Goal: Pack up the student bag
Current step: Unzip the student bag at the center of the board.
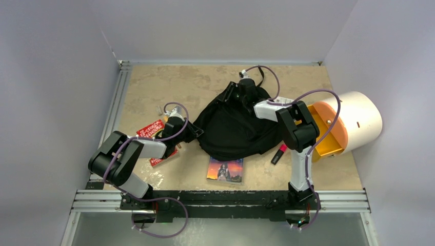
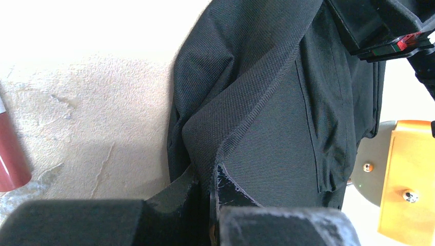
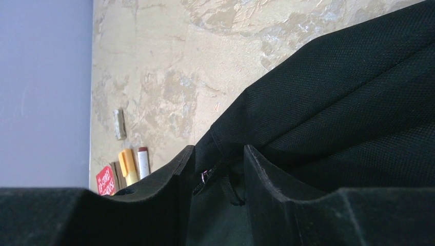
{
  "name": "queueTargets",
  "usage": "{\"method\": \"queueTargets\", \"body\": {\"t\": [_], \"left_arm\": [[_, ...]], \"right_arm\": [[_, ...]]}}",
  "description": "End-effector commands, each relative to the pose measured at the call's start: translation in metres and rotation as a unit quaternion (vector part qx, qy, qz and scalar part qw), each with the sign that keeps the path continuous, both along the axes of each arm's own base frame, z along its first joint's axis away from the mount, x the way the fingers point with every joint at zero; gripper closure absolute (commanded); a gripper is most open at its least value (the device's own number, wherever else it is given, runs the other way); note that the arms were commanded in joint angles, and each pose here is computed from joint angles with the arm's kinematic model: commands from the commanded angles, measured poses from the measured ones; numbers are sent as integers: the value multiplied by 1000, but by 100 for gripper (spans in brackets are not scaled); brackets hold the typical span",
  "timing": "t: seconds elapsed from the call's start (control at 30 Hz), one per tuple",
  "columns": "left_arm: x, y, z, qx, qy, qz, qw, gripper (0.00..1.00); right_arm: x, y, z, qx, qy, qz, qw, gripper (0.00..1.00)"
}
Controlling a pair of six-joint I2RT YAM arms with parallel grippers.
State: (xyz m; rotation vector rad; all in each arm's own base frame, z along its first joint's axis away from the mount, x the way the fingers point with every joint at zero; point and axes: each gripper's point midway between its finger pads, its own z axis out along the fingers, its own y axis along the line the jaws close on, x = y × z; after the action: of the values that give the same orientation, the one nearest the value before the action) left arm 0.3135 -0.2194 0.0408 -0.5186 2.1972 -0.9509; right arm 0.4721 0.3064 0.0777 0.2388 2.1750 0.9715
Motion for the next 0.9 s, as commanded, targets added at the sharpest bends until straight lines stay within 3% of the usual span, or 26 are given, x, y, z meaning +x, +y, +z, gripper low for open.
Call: {"method": "queueTargets", "body": {"t": [0.0,0.23,0.53,0.87], "left_arm": [[-3,-12,3,-11,-1,-20,1000,100],[-3,-11,3,-12,-1,-19,1000,100],[-3,-12,3,-12,-2,-19,1000,100],[-3,-12,4,-14,-3,-20,1000,100]], "right_arm": [[-3,16,13,21,-11,28,999,59],[1,13,2,6,3,14,1000,67],[6,12,-13,-16,26,6,1000,70],[4,18,-1,2,10,22,1000,92]]}}
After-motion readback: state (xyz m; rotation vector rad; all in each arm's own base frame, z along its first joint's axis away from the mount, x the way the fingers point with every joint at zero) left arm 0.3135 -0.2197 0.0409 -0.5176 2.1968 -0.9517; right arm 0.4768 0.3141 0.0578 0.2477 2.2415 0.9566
